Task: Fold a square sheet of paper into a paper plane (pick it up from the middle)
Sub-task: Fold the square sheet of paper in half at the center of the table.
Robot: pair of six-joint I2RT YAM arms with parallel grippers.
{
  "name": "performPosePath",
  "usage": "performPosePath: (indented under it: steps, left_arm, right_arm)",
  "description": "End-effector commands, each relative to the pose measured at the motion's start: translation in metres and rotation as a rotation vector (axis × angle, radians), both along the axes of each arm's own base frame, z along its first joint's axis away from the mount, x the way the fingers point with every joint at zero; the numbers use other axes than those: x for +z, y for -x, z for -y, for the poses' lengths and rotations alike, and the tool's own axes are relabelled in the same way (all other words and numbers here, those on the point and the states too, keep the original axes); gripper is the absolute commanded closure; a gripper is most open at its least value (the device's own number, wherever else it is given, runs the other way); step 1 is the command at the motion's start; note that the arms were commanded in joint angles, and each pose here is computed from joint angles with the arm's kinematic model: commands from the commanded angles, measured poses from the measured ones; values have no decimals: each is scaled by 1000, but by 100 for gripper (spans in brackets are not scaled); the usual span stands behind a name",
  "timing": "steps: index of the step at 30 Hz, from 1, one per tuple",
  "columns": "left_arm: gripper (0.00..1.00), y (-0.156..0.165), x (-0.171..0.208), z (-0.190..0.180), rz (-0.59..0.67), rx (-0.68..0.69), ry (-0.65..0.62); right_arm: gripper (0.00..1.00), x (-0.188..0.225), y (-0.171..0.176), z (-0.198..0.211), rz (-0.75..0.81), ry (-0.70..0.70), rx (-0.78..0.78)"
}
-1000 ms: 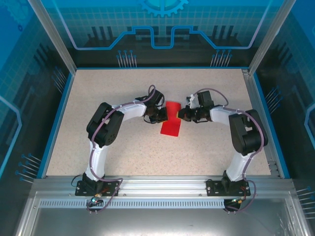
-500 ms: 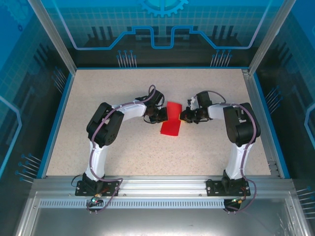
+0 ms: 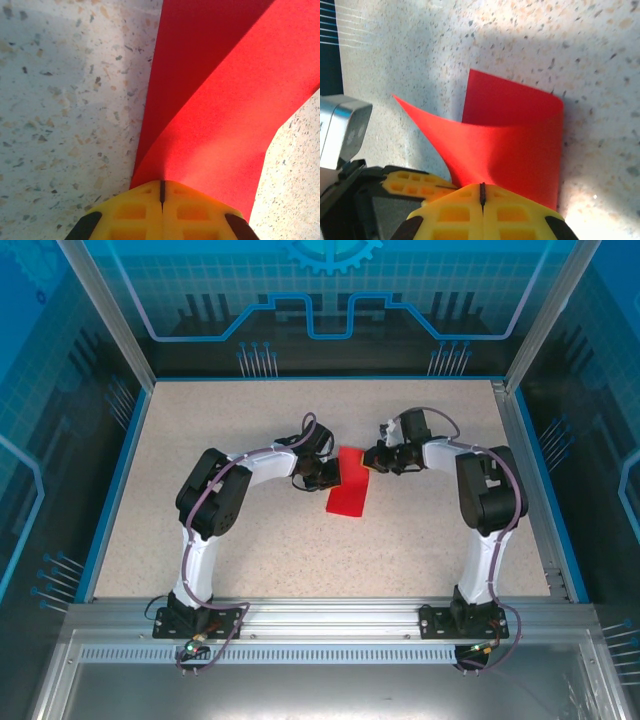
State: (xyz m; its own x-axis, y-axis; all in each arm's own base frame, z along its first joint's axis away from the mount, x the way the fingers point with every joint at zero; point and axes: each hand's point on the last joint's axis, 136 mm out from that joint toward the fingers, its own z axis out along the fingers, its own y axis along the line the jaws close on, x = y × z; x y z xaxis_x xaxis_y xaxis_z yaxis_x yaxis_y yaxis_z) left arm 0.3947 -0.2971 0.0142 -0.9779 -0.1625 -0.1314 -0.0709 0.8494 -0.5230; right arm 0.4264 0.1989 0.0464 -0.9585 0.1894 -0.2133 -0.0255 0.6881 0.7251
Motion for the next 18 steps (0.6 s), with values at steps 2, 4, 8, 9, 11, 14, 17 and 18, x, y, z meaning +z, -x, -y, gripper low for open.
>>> performPosePath:
  steps: [2, 4, 8, 9, 11, 14, 17, 18]
  left_arm:
    - [100, 35, -50, -25, -145, -11, -139]
    - [100, 35, -50, -25, -146, -12, -139]
    - [100, 36, -50, -25, -145, -13, -141]
    - [100, 36, -50, -25, -146, -13, -142]
    - [100, 36, -50, -26, -147, -12, -141]
    - [100, 35, -49, -26, -143, -12, -141]
    - [100, 34, -48, -24, -139, -12, -135]
    - [100, 35, -49, -24, -141, -14, -134]
  right_arm:
    - [100, -29, 1, 13, -84, 42, -36]
    - [100, -42, 4, 19, -113, 80, -49]
    - [99, -51, 6, 20, -142, 104, -50]
    - [99, -50, 5, 20, -144, 112, -51]
    - [99, -40, 1, 21, -132, 115, -48]
    - [99, -16, -7, 21, -89, 100, -50]
    - [99, 0, -18, 22, -64, 35, -57]
    - [99, 1, -20, 22, -68, 14, -57]
